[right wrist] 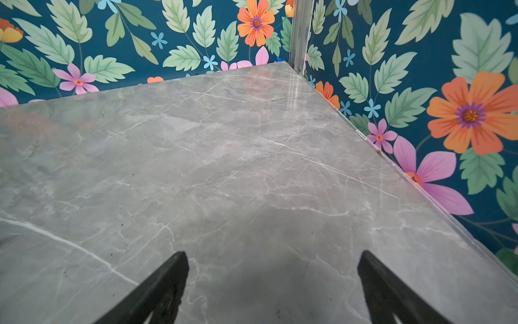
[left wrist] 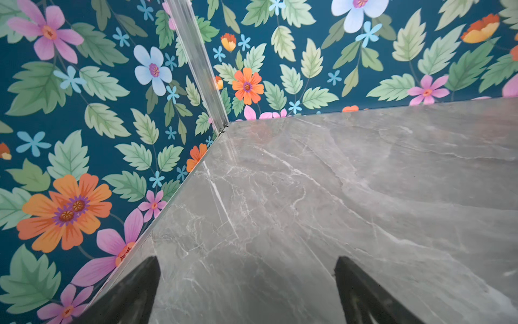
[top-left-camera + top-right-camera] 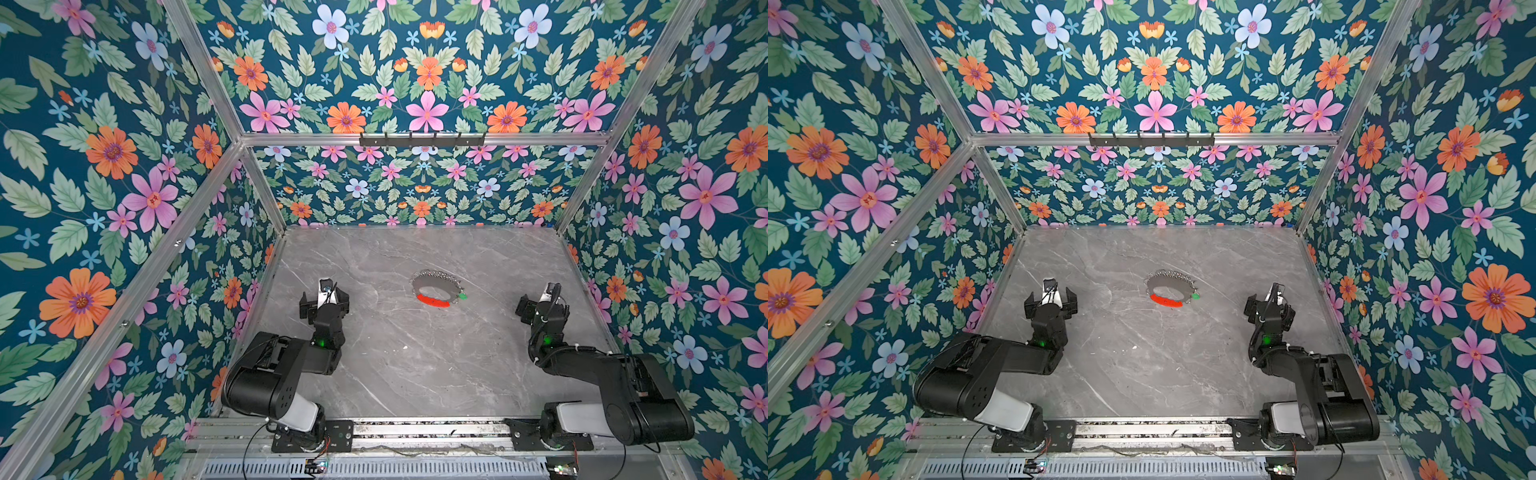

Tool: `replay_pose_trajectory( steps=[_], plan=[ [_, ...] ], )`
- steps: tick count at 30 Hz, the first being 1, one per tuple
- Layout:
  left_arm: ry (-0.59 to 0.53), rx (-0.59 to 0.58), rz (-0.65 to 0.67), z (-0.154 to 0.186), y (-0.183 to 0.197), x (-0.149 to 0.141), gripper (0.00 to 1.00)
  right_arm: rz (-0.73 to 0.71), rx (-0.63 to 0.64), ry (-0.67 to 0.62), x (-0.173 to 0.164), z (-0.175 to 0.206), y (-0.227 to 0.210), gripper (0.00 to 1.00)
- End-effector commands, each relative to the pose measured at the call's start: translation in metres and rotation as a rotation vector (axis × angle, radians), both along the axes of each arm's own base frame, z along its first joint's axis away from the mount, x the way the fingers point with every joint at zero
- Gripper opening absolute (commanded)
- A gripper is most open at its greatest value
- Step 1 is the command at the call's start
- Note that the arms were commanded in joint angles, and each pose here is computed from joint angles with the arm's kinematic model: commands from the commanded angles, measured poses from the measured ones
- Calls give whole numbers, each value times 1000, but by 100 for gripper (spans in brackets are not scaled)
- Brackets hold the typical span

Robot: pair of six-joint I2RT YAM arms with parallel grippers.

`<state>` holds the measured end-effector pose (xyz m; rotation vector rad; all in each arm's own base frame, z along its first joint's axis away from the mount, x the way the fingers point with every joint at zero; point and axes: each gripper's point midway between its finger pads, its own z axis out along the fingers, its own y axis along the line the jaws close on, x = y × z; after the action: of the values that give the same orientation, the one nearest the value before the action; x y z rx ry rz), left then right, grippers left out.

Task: Attach keys to a key ring
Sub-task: Reset both arms

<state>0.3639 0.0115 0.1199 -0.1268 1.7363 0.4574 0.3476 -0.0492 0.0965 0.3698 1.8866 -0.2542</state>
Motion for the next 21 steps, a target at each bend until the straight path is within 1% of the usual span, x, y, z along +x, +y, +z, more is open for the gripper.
replay_pose_trajectory(
  steps=[1, 2, 4, 7, 8, 9, 10, 11, 12, 13, 14, 15, 16, 17, 21],
  plan=[
    [-91, -50, 0, 16, 5, 5, 100, 15, -6, -105, 7, 24, 2, 95],
    [-65, -70, -17, 11, 5, 8, 100, 20, -8, -114, 7, 25, 2, 95],
    [-63, -107, -35, 9, 10, 12, 100, 46, -9, -112, 8, 23, 6, 95],
    [-80, -164, -64, 5, 17, 8, 100, 156, -11, -88, 15, 13, 24, 95],
    [-91, -178, -63, 0, 20, 5, 100, 152, -32, -141, 19, 17, 22, 96],
    [-136, -171, -64, 4, 22, 3, 100, 154, -59, -154, 19, 17, 23, 97],
    [-153, -168, -82, 7, 20, 1, 100, 166, -44, -108, 16, 11, 27, 97],
    [-119, -181, -95, 3, 17, 0, 100, 164, -20, -89, 15, 10, 26, 99],
    [-101, -180, -95, -1, 17, 1, 100, 152, -18, -106, 19, 12, 23, 99],
    [-111, -174, -90, 1, 18, 5, 100, 149, -49, -113, 23, 14, 22, 99],
    [-106, -168, -71, 2, 20, 10, 100, 155, -33, -87, 22, 10, 24, 99],
    [-67, -175, -61, -4, 21, 16, 100, 154, -22, -59, 20, 7, 24, 99],
    [-46, -184, -69, -7, 20, 16, 100, 158, -18, -63, 22, 7, 24, 99],
    [-57, -177, -65, -6, 21, 15, 100, 160, -32, -95, 24, 12, 24, 99],
    [-54, -179, -72, -6, 20, 16, 100, 162, -23, -85, 23, 10, 24, 99]
  ],
)
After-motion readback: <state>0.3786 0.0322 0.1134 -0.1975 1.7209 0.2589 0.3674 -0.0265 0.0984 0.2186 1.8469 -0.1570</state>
